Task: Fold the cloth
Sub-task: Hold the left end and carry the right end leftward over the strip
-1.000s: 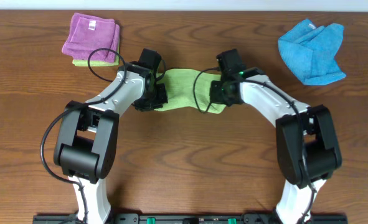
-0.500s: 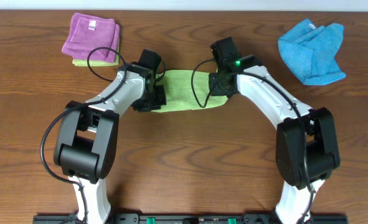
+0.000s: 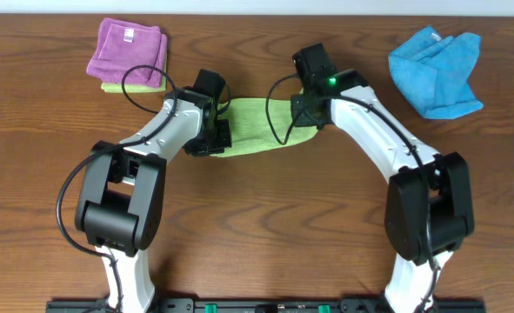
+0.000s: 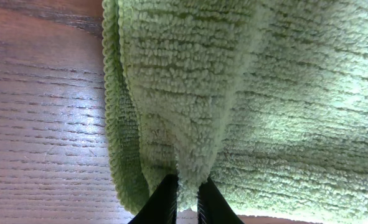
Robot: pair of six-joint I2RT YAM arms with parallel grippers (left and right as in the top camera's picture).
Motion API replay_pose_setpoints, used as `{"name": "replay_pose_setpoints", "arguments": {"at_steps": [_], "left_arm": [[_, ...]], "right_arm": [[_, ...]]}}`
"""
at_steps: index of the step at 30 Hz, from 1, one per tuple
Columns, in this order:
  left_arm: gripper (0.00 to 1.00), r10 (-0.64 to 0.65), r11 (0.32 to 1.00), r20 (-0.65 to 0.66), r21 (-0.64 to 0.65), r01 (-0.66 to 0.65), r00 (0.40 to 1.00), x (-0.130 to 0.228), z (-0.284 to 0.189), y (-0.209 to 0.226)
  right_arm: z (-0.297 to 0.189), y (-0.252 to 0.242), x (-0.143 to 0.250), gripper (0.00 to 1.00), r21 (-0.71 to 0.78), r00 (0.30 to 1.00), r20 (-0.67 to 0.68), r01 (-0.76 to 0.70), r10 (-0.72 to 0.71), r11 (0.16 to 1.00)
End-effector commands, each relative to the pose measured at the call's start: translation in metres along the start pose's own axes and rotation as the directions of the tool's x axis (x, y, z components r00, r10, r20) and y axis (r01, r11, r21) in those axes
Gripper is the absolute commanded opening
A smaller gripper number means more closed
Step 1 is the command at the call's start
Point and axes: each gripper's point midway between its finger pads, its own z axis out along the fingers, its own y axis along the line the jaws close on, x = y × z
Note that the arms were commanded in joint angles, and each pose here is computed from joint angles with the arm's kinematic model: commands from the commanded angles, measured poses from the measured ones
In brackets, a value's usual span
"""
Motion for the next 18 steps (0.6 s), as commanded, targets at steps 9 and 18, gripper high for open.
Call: {"name": "replay_pose_setpoints", "arguments": {"at_steps": [9, 18], "left_arm": [[0.13, 0.007, 1.0, -0.016, -0.027, -0.007, 1.0, 0.0037, 0.0061, 0.0061], [0.07, 0.014, 0.999, -0.023, -0.038, -0.015, 1.0, 0.0048, 0.0052, 0.0101]], "right_arm": [[-0.0256, 0.0184, -0.0122, 0.01, -0.004, 0.996, 0.062, 0.066, -0.066, 0.998], [-0.0261, 0.0235, -0.0096, 0.01, -0.006, 0.995, 0.059, 0.083, -0.082, 0.997]]}}
